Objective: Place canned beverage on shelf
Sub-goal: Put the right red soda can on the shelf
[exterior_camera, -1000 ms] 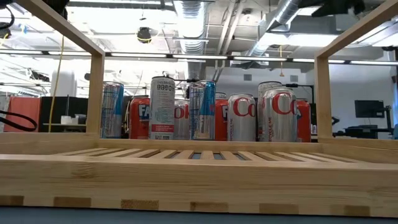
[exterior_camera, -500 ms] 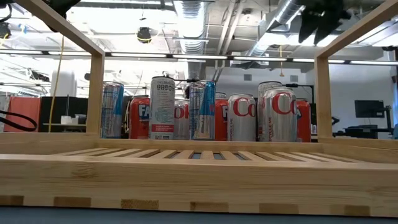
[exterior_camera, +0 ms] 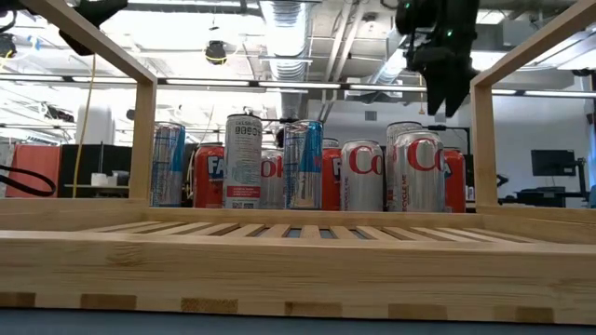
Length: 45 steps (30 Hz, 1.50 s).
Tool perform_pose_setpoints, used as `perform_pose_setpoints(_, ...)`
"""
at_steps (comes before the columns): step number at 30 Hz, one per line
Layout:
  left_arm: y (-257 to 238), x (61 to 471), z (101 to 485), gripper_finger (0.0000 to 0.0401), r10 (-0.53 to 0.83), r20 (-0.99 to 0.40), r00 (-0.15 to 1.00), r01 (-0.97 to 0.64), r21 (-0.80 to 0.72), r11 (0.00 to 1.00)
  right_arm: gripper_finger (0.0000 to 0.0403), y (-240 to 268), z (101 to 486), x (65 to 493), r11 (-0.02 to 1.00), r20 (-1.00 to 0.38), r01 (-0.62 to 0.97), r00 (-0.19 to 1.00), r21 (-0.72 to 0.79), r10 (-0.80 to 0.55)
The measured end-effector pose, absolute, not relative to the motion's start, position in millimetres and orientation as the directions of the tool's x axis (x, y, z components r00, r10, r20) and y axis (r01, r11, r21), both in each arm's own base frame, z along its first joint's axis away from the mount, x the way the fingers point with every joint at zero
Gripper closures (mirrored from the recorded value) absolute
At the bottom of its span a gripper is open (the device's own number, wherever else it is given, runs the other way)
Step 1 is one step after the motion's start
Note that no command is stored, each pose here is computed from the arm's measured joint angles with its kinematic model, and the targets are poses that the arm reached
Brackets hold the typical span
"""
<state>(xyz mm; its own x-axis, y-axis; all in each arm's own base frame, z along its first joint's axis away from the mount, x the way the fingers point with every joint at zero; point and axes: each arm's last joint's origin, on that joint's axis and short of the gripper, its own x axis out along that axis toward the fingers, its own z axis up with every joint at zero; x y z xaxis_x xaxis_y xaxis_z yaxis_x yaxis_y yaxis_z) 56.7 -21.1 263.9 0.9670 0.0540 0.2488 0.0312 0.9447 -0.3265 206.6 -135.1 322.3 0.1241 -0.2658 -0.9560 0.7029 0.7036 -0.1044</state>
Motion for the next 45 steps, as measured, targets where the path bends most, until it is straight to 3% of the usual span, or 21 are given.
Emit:
perform_pose_setpoints(6, -21, 57, 262, 0.0053, 0.051, 0.234, 0.971, 0.029, -0.328, 0.944, 0.0023, -142, 303, 218, 0.720, -0.979, 0.683, 0.032, -0.126, -0.202)
perform_pose_setpoints(15, -21, 57, 262, 0.0053, 0.051, 0.233, 0.971, 0.029, -0.326, 0.945, 0.0023, -159, 287, 221, 0.731, -0.989, 0.672, -0.016, -0.120, -0.147)
perform_pose_setpoints(33, -20, 57, 261, 0.0053, 0.102, 0.220, 0.970, -0.023, -0.334, 0.942, 0.0024, -170, 243, 212, 0.732, -0.986, 0.678, 0.065, -0.069, -0.153)
perform_pose_setpoints(36, -20, 57, 261, 0.0053, 0.102, 0.220, 0.970, -0.022, -0.340, 0.940, 0.0037, -171, 238, 213, 0.727, -0.983, 0.682, 0.069, -0.079, -0.173)
perform_pose_setpoints(45, -20, 57, 261, 0.0053, 0.102, 0.220, 0.970, -0.021, -0.341, 0.940, 0.0132, -169, 234, 210, 0.723, -0.987, 0.685, 0.034, -0.091, -0.157)
